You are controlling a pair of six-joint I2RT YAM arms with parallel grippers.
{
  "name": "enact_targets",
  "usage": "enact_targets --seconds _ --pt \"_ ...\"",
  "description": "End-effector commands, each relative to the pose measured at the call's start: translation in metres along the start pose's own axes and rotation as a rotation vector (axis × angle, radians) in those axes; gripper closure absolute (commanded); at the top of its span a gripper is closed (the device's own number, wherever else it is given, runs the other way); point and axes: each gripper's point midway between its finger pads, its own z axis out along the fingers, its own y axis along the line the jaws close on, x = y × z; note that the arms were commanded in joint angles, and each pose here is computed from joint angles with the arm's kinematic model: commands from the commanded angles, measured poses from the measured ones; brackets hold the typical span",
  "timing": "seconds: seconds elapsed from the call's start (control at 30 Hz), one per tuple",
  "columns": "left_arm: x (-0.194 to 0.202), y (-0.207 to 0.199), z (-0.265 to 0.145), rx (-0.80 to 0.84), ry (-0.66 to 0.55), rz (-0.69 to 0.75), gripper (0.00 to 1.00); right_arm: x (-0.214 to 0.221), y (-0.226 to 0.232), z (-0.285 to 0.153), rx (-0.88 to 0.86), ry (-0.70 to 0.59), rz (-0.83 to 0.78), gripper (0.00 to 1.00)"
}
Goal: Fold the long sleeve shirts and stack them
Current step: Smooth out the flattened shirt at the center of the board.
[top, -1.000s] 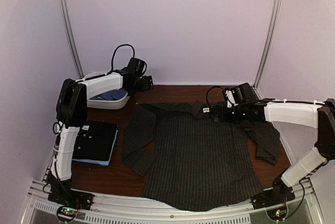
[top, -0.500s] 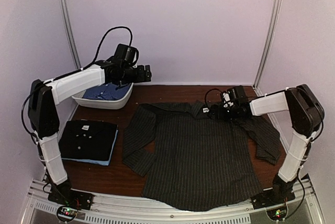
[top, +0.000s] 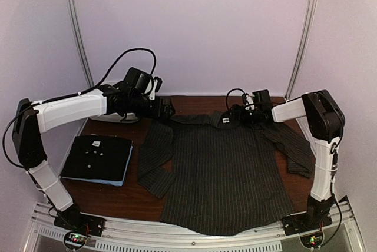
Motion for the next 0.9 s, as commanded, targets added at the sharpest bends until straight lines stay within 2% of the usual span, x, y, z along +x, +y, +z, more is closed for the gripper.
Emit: enact_targets --seconds 0.0,0.2,0.47,0.7,0.87 --pt "0.010 -0.036 -0.011 0.132 0.003 0.050 0.07 -0.038 0.021 0.020 -0.179 -0.052 0.062 0.03" --pt "0.048 -0.058 0.005 0.168 0.091 0.097 0.07 -0.075 0.034 0.031 -0.350 -0.104 0.162 0.03" --pt "0.077 -0.064 0.041 0.158 0.181 0.112 0.08 -0.123 0.055 0.011 -0.514 -0.211 0.235 0.01" --pt "0.068 -0.065 0.101 0.088 0.193 0.148 0.16 -0.133 0.063 0.013 -0.585 -0.215 0.293 0.00" --pt "0.026 -0.042 0.151 -0.090 0.140 0.156 0.23 -0.133 0.073 -0.003 -0.596 -0.214 0.281 0.00"
